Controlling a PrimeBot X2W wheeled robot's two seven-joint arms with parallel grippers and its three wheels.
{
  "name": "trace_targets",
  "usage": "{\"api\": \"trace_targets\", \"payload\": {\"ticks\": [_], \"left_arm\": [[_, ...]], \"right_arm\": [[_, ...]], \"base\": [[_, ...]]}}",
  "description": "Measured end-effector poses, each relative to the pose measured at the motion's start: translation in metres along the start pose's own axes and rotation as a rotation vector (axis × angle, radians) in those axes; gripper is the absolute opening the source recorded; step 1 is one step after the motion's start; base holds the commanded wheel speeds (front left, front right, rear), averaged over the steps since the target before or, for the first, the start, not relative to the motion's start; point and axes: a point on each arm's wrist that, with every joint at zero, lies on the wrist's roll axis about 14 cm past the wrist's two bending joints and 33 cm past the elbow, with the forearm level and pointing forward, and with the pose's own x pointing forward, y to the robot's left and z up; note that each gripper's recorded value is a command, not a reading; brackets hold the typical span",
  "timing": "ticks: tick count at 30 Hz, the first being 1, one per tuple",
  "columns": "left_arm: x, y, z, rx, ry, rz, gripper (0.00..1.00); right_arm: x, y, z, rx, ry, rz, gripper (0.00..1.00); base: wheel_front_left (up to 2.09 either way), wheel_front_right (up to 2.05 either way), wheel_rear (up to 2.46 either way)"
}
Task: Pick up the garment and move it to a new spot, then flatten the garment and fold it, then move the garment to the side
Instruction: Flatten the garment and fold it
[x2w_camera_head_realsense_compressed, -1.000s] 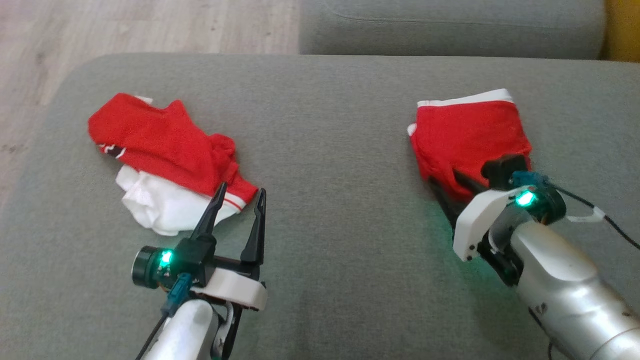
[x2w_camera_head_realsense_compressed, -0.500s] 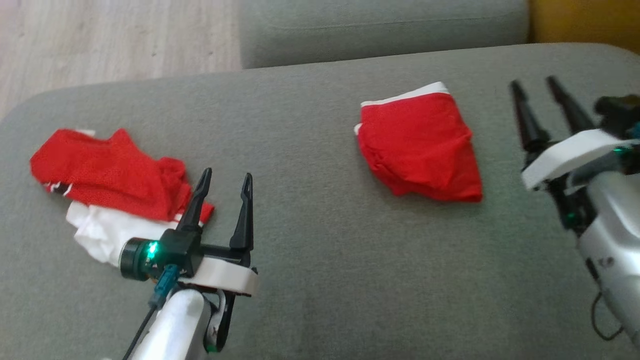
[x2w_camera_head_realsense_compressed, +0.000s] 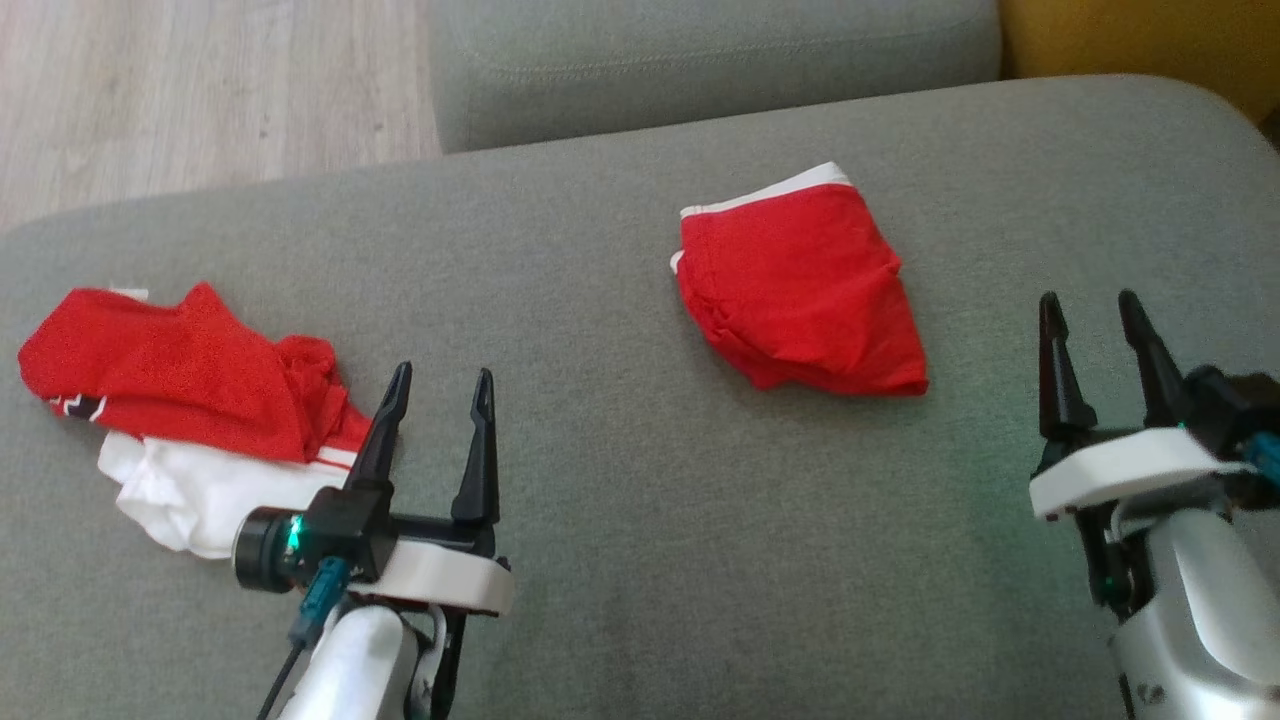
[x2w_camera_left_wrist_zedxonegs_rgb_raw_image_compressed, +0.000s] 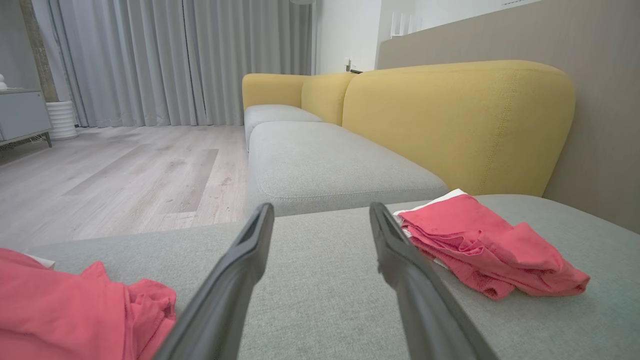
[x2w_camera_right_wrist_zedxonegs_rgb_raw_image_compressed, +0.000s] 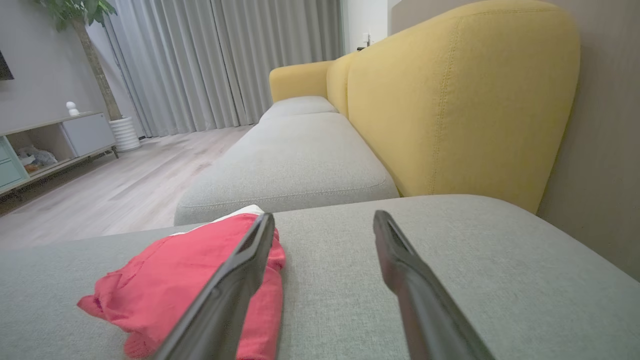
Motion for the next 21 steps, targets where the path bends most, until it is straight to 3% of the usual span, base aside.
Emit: {"api": "trace_targets", "payload": {"ticks": [3,4,5,10,16,21], "left_arm": [[0.001,0.002,-0.004,-0.001,0.009,-0.001,1.0],[0.002,0.003,-0.006,-0.002,0.013,-0.002,1.0],[0.003,0.004,-0.008,0.0,0.018,-0.001,1.0],[0.016,0.015,-0.016,0.0,0.032,0.009,1.0],[0.027,0.035,-0.031,0.003,0.065,0.043,1.0],[0.025,0.049,-0.039,0.002,0.086,0.078,1.0]], "right_arm": [[0.009,0.006,0.005,-0.026,-0.001,0.01,0.98],[0.013,0.008,0.005,-0.033,0.006,0.013,0.29],[0.017,0.01,0.004,-0.043,0.016,0.02,0.0],[0.049,0.025,-0.01,-0.091,0.091,0.062,0.0],[0.113,0.053,-0.033,-0.099,0.189,0.11,0.0],[0.136,0.07,-0.063,-0.096,0.27,0.134,0.0]], "base": [[0.0,0.0,0.0],[0.0,0.0,0.0],[0.0,0.0,0.0],[0.0,0.0,0.0],[0.0,0.0,0.0],[0.0,0.0,0.0]]}}
